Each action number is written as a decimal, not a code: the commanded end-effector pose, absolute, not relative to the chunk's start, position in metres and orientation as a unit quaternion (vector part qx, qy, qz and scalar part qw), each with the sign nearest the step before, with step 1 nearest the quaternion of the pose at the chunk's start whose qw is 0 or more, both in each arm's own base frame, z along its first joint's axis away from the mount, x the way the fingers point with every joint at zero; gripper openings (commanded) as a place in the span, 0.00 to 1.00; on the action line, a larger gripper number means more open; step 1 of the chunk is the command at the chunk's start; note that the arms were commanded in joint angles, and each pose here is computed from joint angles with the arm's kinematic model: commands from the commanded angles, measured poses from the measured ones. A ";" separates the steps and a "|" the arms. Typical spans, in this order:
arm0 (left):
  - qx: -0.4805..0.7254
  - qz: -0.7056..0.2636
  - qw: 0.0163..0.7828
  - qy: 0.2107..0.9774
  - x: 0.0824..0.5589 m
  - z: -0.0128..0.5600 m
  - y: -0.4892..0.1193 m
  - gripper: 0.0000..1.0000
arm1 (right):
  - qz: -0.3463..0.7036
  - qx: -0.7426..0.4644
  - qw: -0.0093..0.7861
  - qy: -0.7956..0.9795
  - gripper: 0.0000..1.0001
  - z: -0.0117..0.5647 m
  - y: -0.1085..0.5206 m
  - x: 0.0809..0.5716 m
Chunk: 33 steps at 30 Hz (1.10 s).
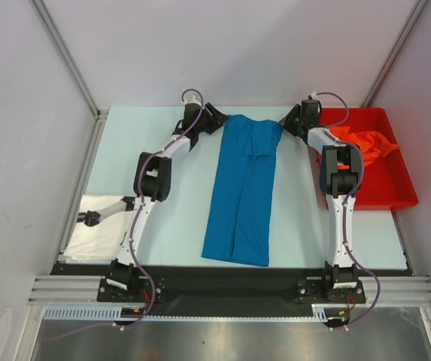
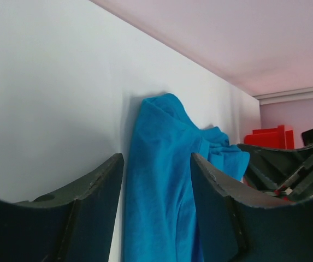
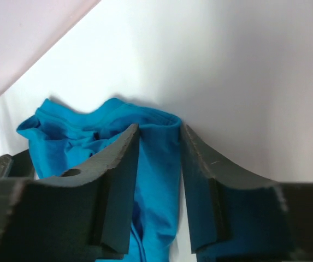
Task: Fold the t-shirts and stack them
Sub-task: Fold the tshirt
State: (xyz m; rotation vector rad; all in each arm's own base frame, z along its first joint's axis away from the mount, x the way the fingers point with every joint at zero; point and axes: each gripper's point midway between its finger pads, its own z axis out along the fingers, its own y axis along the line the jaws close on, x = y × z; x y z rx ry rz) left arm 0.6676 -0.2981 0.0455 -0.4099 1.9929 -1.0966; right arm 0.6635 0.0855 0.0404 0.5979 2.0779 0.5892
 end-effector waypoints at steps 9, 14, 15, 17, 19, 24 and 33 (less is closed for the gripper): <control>-0.194 -0.484 0.407 0.750 0.678 0.064 -0.308 0.55 | 0.232 0.225 0.485 0.812 0.01 0.049 0.089 0.701; -0.197 -0.481 0.410 0.750 0.674 0.065 -0.304 0.55 | 0.215 0.208 0.516 0.802 0.00 0.072 0.078 0.723; -0.193 -0.480 0.411 0.750 0.674 0.066 -0.304 0.55 | 0.220 0.208 0.514 0.803 0.00 0.069 0.077 0.726; -0.189 -0.476 0.415 0.752 0.674 0.072 -0.299 0.55 | 0.227 0.209 0.516 0.799 0.00 0.071 0.074 0.727; -0.182 -0.470 0.421 0.755 0.674 0.078 -0.296 0.55 | 0.230 0.205 0.517 0.798 0.00 0.069 0.075 0.728; -0.128 -0.394 0.450 0.791 0.670 0.096 -0.276 0.64 | 0.249 0.189 0.513 0.800 0.31 0.068 0.081 0.731; -0.043 -0.247 0.484 0.838 0.635 0.163 -0.220 0.80 | 0.196 0.193 0.467 0.840 0.71 0.123 0.055 0.694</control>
